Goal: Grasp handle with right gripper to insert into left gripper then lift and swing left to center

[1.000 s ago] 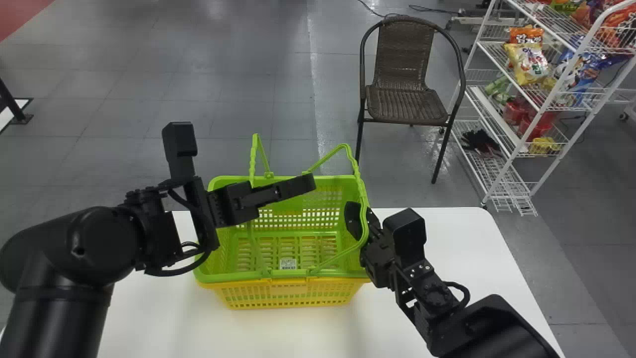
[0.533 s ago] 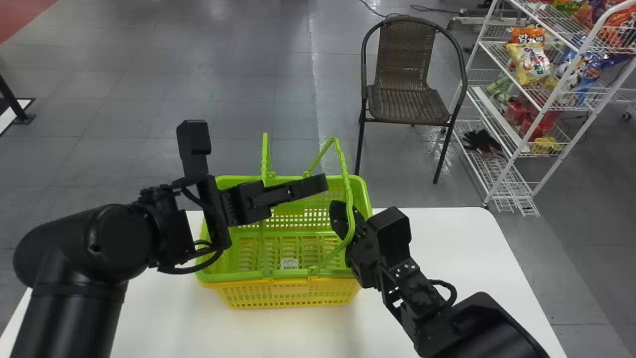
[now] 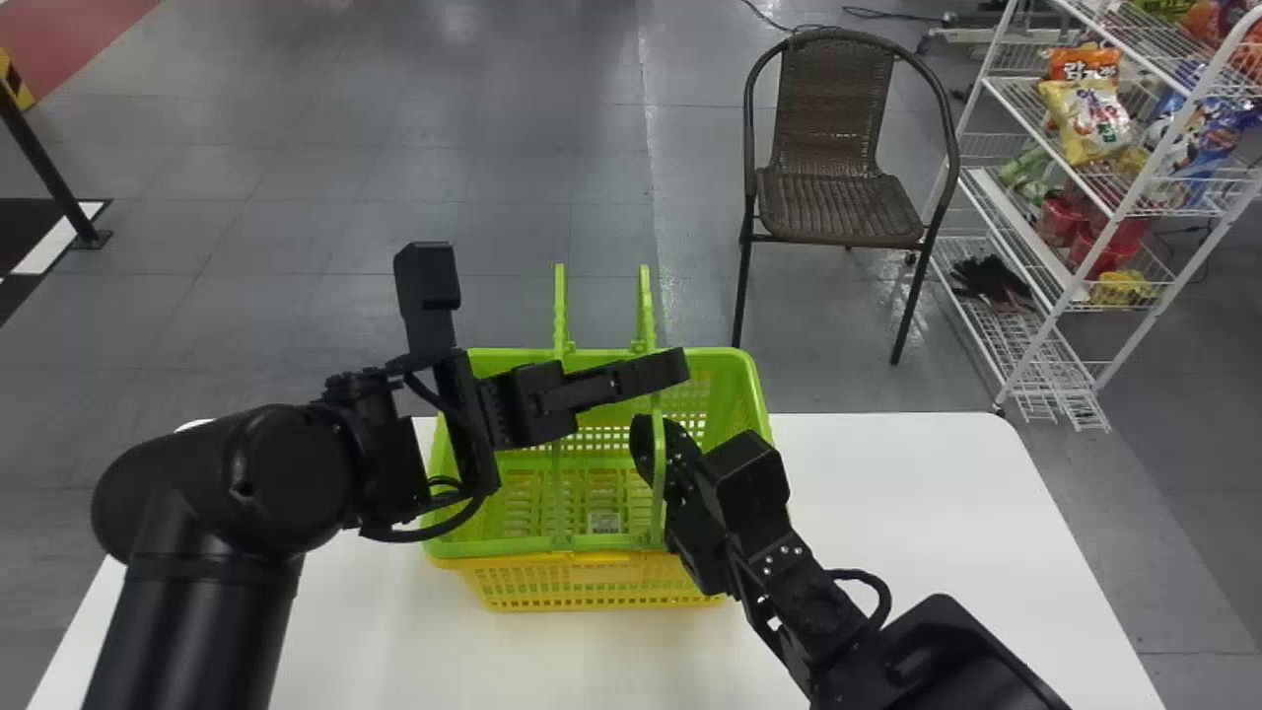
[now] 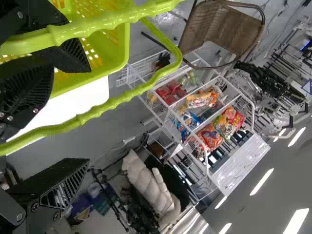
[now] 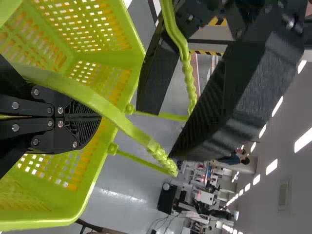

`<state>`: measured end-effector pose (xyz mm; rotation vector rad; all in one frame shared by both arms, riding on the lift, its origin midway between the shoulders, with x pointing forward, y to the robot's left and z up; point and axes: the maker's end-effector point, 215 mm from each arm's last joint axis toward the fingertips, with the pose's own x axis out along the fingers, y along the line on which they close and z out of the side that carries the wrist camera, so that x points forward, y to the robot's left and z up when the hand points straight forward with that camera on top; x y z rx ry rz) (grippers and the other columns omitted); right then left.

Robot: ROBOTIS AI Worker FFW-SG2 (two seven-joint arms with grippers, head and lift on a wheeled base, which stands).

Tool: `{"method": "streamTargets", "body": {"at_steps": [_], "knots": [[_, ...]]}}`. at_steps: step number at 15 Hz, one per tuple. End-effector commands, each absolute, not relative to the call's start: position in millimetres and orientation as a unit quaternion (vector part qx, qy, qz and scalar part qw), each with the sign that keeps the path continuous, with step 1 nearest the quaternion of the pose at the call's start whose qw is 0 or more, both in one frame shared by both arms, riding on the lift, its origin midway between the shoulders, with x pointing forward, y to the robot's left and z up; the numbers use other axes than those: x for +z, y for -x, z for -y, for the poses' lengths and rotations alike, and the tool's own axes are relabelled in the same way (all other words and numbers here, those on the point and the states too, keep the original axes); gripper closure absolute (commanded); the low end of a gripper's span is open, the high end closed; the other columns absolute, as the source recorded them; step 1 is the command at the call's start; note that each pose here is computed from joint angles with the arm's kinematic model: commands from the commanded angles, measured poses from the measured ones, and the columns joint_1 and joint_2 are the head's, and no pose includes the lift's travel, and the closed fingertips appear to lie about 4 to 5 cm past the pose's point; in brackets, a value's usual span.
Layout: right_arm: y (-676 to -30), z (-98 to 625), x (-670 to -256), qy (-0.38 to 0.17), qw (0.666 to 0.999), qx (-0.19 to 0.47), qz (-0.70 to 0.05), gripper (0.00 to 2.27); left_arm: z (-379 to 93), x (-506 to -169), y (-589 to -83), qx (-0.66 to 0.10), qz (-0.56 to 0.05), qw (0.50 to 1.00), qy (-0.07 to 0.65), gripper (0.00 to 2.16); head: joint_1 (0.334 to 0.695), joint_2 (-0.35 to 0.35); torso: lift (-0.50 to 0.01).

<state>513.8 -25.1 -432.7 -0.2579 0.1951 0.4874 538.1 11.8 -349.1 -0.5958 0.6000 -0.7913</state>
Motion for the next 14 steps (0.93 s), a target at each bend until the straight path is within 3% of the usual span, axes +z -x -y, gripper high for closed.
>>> {"method": "streamTargets", "body": {"at_steps": [1,7,14], "knots": [[-508,14,-435,0.133,0.955,0.249,-0.097,2.01,-10,-348,-538,-0.375,-0.283,0.837,0.282,0.18,0.695,-0.016,0.000],[-506,51,-426,0.114,0.966,0.214,-0.094,2.01,-5,-344,-539,-0.379,-0.281,0.836,0.281,0.18,0.695,-0.007,0.000],[-473,171,-407,0.070,0.988,0.129,-0.051,2.01,-2,-340,-545,-0.380,-0.281,0.834,0.283,0.18,0.695,-0.137,0.000]]}}
